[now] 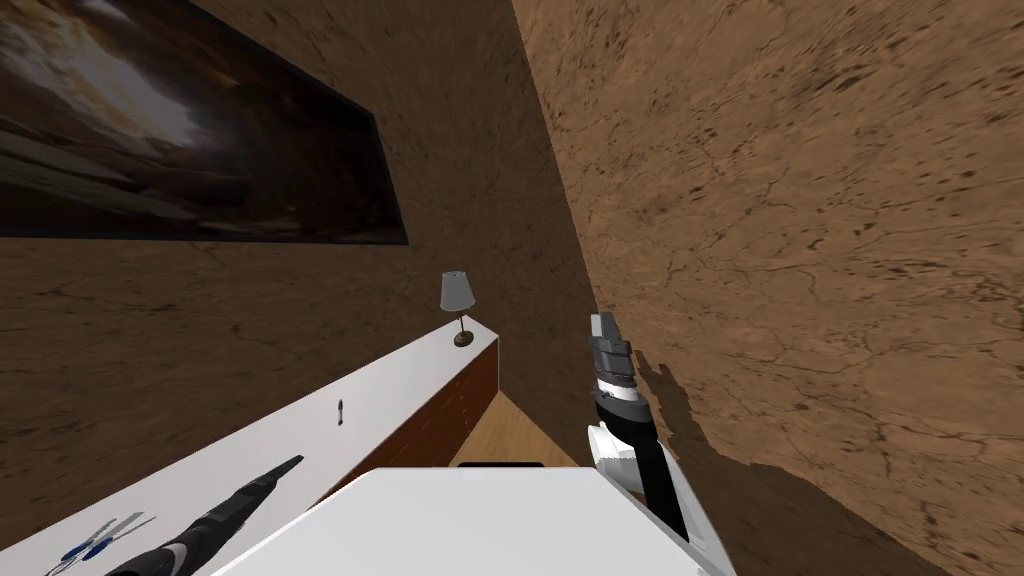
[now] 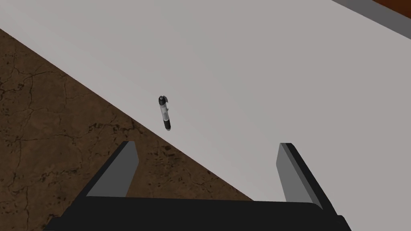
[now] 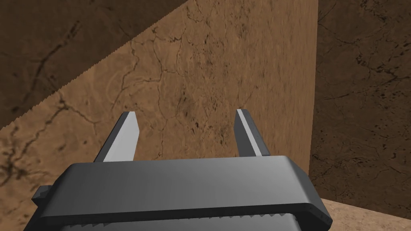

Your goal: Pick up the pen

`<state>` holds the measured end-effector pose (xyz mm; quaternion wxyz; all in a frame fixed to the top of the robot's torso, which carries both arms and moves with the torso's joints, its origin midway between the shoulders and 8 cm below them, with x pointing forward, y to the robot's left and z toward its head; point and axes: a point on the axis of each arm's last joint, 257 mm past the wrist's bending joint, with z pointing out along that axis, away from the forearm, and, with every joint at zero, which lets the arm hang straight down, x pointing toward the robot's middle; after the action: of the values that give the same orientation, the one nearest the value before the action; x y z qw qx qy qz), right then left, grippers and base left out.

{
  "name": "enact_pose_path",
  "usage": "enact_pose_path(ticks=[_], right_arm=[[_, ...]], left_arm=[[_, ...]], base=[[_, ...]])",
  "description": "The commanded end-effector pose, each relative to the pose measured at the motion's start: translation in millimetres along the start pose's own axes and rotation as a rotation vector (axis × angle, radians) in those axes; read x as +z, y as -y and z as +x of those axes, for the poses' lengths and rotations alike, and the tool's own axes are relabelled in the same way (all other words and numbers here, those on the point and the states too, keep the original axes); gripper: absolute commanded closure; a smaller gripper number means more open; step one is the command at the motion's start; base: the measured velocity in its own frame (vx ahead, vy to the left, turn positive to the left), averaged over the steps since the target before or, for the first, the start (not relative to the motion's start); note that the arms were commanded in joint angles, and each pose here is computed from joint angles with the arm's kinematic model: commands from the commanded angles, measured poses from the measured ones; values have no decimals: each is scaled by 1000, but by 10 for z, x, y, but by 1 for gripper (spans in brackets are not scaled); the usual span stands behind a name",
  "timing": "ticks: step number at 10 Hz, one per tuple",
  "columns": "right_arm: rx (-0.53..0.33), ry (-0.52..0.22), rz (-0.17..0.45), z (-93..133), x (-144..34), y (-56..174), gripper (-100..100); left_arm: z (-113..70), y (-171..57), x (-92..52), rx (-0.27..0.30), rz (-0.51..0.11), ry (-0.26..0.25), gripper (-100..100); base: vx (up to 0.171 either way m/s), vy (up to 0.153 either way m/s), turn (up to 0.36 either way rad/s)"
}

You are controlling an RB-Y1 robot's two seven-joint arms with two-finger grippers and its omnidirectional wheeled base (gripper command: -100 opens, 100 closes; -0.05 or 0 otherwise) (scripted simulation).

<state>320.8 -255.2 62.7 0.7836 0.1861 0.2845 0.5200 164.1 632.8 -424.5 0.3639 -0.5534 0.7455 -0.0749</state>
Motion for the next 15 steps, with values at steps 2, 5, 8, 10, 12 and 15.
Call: enact_pose_path(ticks=[2,5,8,10,12,15], right_arm=[[0,0,0,-1,-1,0,0],[0,0,0,-1,-1,0,0],[0,0,0,-1,-1,1,0],[0,0,0,-1,-1,1,0],[0,0,0,-1,-1,1,0],[0,0,0,-1,-1,1,0]], left_arm=[[-96,-198,8,-2,-36,12,-100],[-292,-725,-154,8,-150,33,-100],[-442,-1217,-362,14,-256,47,-100],[-497,-1444,-475,14,-306,51,-100],[-537,-1655,-590,14,-352,53,-100],[-570,-2019,-810,9,-433,51,-100]], base=[[15,3,-48],[28,-6,-272],[50,9,-271],[34,11,-233],[35,11,-215],[54,31,-260]])
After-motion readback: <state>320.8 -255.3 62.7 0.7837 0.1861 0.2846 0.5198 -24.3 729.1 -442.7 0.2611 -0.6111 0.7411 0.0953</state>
